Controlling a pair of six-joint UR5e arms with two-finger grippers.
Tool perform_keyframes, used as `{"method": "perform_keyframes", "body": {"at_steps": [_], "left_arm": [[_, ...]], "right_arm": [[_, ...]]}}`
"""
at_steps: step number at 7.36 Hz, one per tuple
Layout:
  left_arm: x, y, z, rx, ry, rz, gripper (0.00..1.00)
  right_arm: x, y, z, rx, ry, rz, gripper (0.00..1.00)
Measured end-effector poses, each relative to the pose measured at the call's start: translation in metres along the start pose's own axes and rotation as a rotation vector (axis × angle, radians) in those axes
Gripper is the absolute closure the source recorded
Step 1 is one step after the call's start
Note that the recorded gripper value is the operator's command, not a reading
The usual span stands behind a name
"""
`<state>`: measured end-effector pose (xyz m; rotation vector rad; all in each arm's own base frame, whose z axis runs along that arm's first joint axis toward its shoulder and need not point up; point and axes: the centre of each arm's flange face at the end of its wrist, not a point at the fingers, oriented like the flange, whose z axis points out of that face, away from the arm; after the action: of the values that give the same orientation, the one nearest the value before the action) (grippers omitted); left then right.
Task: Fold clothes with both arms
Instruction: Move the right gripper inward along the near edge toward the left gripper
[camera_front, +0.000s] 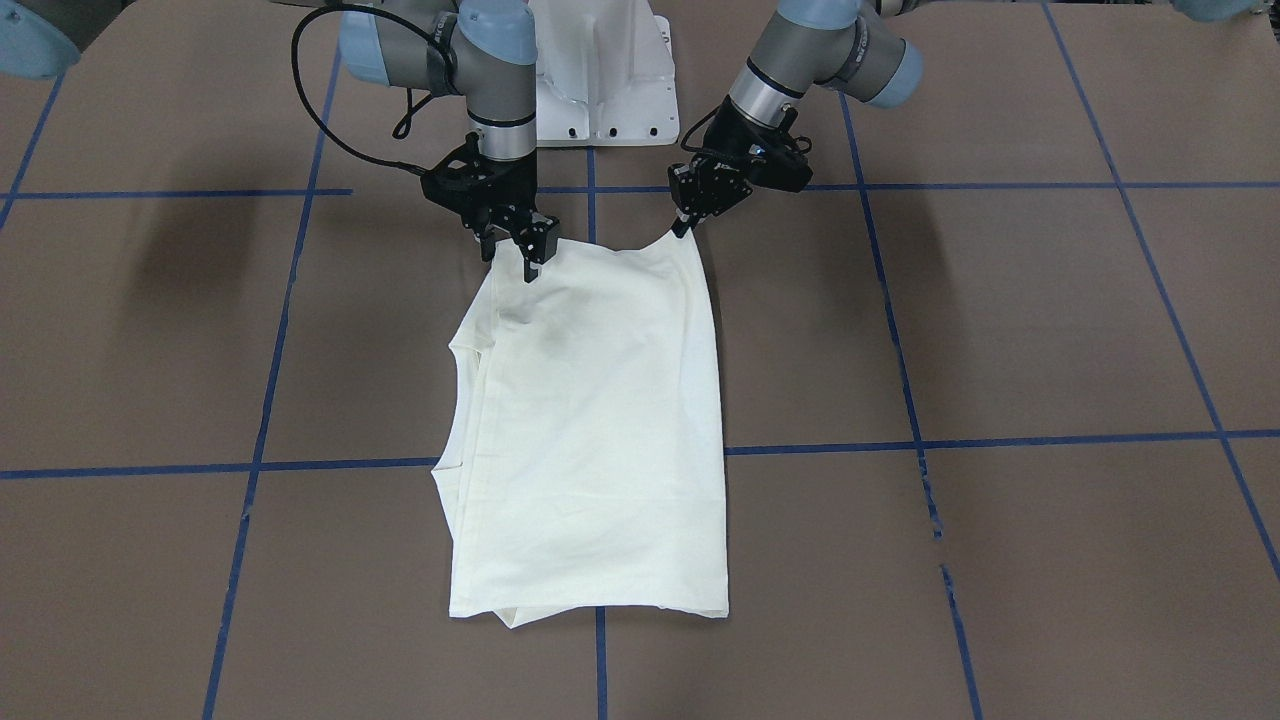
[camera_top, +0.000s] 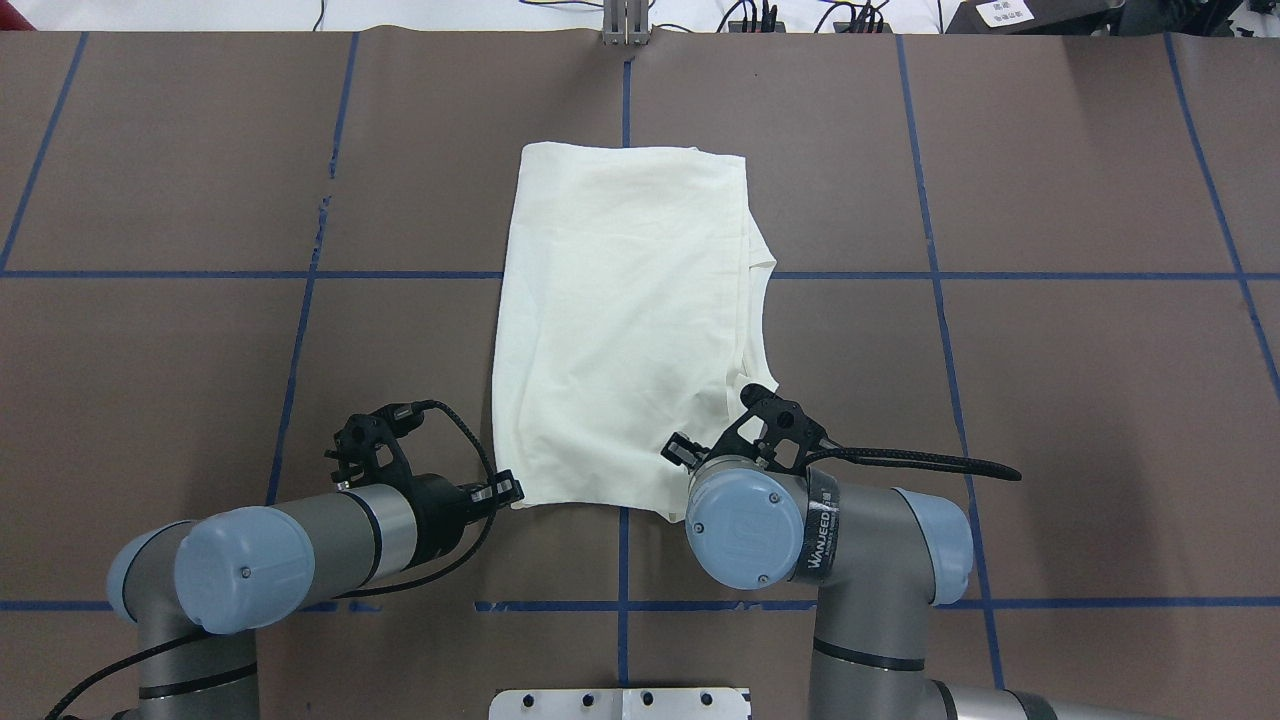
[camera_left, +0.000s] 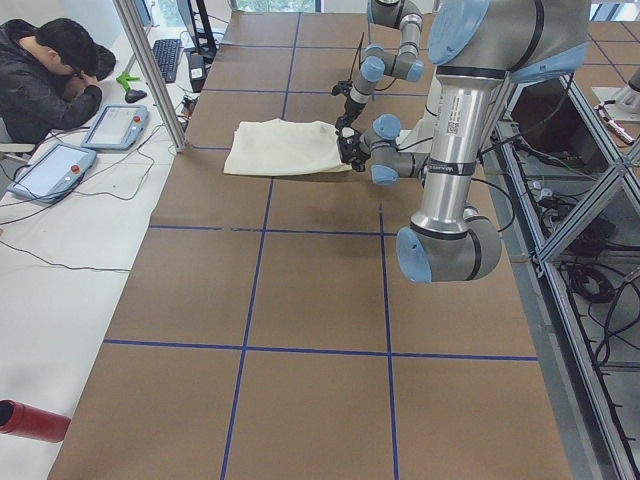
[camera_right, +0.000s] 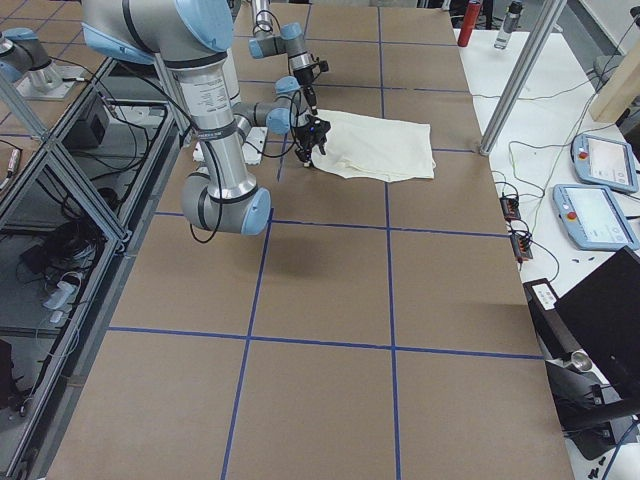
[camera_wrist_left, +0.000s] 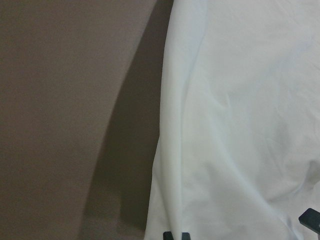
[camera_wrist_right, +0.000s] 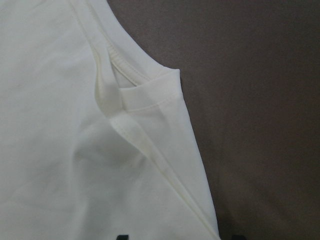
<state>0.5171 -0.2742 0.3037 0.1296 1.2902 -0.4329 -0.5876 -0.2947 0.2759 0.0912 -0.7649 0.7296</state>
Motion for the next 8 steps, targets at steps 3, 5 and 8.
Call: {"method": "perform_keyframes", "body": {"at_steps": [3, 5, 8], "left_arm": [[-0.0001, -0.0001, -0.0001, 0.001, 0.0, -0.001, 1.0], [0.0001, 0.0001, -0.0002, 0.001, 0.001, -0.001, 1.0], [0.0003, 0.0001, -0.0004, 0.001, 0.002, -0.002, 1.0]], "right_arm": [[0.0021, 0.0012, 0.0011, 0.003, 0.002, -0.003, 0.71], [0.0024, 0.0017, 0.0009, 0.003, 0.002, -0.004, 1.0], [0.0017, 0.0021, -0.0015, 0.0, -0.003, -0.003, 1.0]]}}
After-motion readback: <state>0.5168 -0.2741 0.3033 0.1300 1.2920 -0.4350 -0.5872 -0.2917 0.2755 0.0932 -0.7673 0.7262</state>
